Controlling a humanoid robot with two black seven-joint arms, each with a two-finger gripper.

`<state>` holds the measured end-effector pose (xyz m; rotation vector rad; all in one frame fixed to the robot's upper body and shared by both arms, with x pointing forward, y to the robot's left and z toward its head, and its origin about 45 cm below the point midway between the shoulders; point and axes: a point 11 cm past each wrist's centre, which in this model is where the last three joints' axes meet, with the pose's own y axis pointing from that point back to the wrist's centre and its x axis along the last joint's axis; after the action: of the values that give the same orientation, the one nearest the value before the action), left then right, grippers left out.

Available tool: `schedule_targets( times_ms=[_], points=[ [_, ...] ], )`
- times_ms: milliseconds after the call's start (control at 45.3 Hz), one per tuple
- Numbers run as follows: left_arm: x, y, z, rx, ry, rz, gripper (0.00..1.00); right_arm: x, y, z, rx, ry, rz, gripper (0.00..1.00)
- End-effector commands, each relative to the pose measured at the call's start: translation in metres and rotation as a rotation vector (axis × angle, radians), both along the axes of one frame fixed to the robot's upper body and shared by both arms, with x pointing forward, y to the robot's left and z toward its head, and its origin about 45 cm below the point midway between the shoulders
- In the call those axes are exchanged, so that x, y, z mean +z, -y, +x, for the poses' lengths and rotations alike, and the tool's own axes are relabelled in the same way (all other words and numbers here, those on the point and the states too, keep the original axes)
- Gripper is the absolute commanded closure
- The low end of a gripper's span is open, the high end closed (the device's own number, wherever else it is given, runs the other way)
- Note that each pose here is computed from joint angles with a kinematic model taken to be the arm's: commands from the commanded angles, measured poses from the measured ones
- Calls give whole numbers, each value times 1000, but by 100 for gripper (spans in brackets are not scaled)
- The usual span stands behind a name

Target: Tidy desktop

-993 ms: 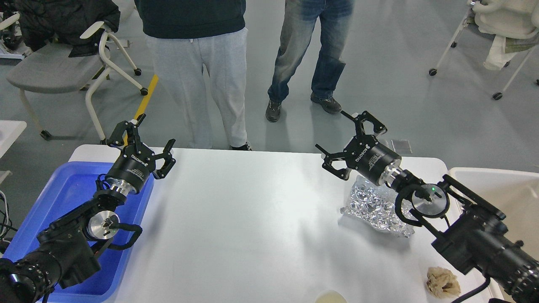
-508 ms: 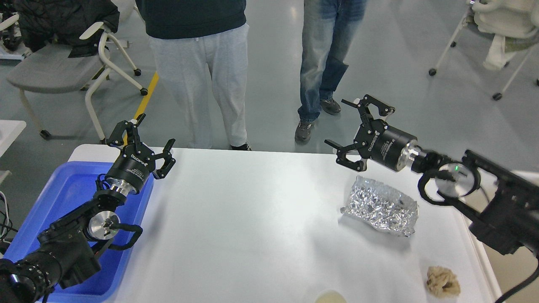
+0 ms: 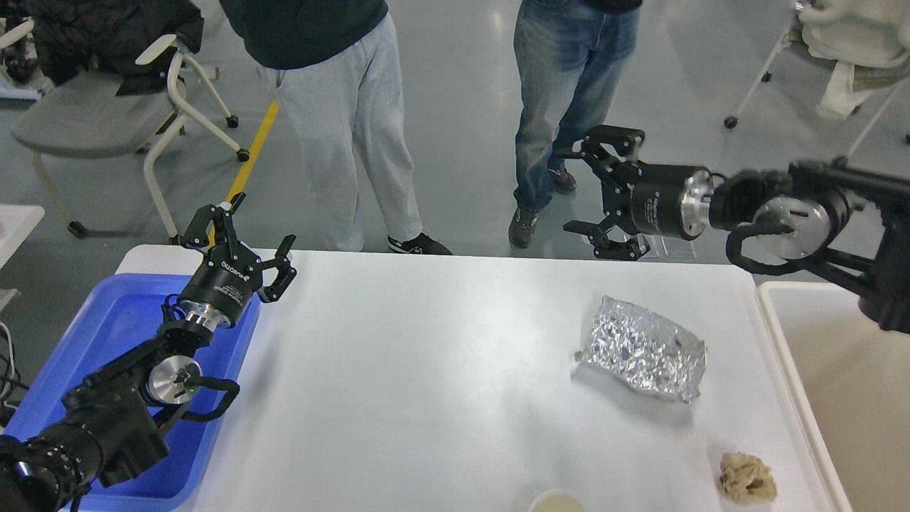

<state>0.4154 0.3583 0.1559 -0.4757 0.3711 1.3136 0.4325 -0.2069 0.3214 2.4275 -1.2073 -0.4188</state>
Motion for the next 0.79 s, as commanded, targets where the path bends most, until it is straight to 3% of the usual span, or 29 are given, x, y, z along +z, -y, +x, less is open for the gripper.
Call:
schedule_targets(
  times_ms=[0,772],
  points=[
    [0,0,0,0,0,0,0,20,2,-23,-21,-43,-216,0],
    [0,0,0,0,0,0,0,-68,14,-104,44,-264,-568,0]
  ],
)
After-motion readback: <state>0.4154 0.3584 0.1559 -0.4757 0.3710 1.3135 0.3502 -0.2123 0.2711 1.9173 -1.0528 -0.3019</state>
